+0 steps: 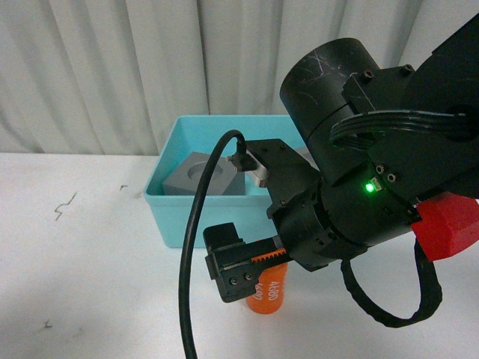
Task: Place gray and orange parts in blue box
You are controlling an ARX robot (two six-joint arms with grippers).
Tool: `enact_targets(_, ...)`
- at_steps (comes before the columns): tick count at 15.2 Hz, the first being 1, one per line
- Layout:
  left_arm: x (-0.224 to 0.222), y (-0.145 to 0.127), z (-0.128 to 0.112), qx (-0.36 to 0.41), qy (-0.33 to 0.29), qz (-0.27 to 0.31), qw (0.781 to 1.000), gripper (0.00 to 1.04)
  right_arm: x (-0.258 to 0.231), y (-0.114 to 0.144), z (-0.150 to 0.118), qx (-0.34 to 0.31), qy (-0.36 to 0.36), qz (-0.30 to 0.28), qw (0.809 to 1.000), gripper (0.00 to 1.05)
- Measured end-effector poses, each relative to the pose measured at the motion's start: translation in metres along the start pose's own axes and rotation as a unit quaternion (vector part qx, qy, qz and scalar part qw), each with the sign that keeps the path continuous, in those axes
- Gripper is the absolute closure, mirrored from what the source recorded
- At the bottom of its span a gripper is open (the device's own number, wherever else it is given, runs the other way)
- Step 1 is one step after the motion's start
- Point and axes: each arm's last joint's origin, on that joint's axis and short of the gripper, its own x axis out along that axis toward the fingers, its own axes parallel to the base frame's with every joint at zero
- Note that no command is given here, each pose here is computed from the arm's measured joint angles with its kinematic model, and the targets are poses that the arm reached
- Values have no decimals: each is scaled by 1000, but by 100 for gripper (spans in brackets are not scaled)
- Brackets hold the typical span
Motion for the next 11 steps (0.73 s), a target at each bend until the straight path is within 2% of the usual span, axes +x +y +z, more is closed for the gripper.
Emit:
enact_targets(6,0,0,0,0,0,0,1000,7,2,-3,1,2,-7,-1,1000,8)
enact_targets(9,0,0,0,0,0,0,1000,7,2,-3,0,2,-6,-4,1000,38)
enact_targets(10,0,0,0,0,0,0,1000,7,2,-3,1,0,-8,-7,1000,53)
enact_targets(11,0,0,0,0,0,0,1000,7,1,-3,2,-1,-8,-8,1000,57)
